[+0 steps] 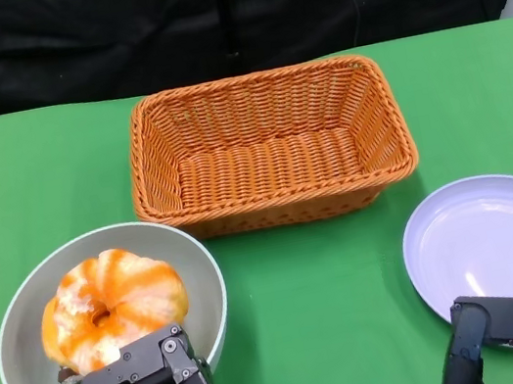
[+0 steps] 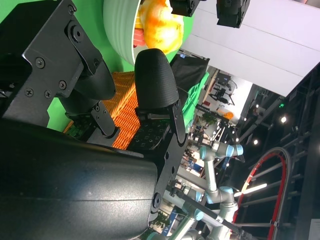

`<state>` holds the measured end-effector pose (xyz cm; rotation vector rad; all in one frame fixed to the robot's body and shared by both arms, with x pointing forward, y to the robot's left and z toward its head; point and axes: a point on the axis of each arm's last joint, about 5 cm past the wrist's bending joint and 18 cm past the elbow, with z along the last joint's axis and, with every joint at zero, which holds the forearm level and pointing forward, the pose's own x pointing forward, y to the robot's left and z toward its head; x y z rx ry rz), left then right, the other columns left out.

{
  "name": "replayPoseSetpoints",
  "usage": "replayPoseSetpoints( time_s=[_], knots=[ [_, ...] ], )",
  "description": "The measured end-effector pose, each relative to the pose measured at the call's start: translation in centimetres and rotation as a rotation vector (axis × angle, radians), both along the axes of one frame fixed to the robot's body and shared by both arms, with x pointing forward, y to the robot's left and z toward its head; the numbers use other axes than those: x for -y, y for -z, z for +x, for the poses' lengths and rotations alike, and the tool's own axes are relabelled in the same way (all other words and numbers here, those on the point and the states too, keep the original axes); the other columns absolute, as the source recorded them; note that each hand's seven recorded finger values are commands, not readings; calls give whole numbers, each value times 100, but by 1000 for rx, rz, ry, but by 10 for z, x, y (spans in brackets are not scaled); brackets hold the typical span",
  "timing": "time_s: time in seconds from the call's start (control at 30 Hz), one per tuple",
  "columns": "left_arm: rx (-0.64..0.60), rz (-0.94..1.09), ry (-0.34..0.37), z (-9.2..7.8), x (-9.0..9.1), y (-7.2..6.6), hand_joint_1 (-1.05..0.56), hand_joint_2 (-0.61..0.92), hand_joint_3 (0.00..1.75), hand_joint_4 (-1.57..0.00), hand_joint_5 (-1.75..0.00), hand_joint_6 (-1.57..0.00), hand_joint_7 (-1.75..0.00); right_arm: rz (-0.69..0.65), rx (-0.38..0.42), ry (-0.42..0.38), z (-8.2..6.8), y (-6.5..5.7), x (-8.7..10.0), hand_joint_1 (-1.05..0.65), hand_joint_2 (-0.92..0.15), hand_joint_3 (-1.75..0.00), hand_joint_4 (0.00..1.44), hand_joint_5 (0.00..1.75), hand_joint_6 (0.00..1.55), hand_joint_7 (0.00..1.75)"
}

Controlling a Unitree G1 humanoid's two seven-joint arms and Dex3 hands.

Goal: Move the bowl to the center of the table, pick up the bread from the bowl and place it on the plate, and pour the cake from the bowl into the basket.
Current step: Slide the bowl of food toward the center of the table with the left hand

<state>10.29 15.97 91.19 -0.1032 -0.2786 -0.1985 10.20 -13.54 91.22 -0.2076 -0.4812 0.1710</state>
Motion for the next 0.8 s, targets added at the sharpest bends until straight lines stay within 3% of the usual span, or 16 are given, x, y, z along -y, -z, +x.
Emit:
replayPoseSetpoints(
  time_s=[0.6, 0.7, 0.8],
  knots=[
    [2, 14, -3, 0, -1, 0, 2, 38, 153, -96, -169, -87, -153, 2, -5, -3, 0, 0, 0, 19, -13, -175, 101, 172, 95, 148],
    [6, 18, -10, 0, -2, -1, 2, 40, 148, -86, -162, -80, -144, 2, -5, -3, 0, 0, 0, 18, -13, -175, 100, 172, 95, 148],
    [15, 1, -17, 0, -7, -3, 1, 43, 136, -74, -145, -73, -119, 3, -9, 0, -1, 0, 0, 17, -13, -175, 100, 172, 95, 148]
  ],
)
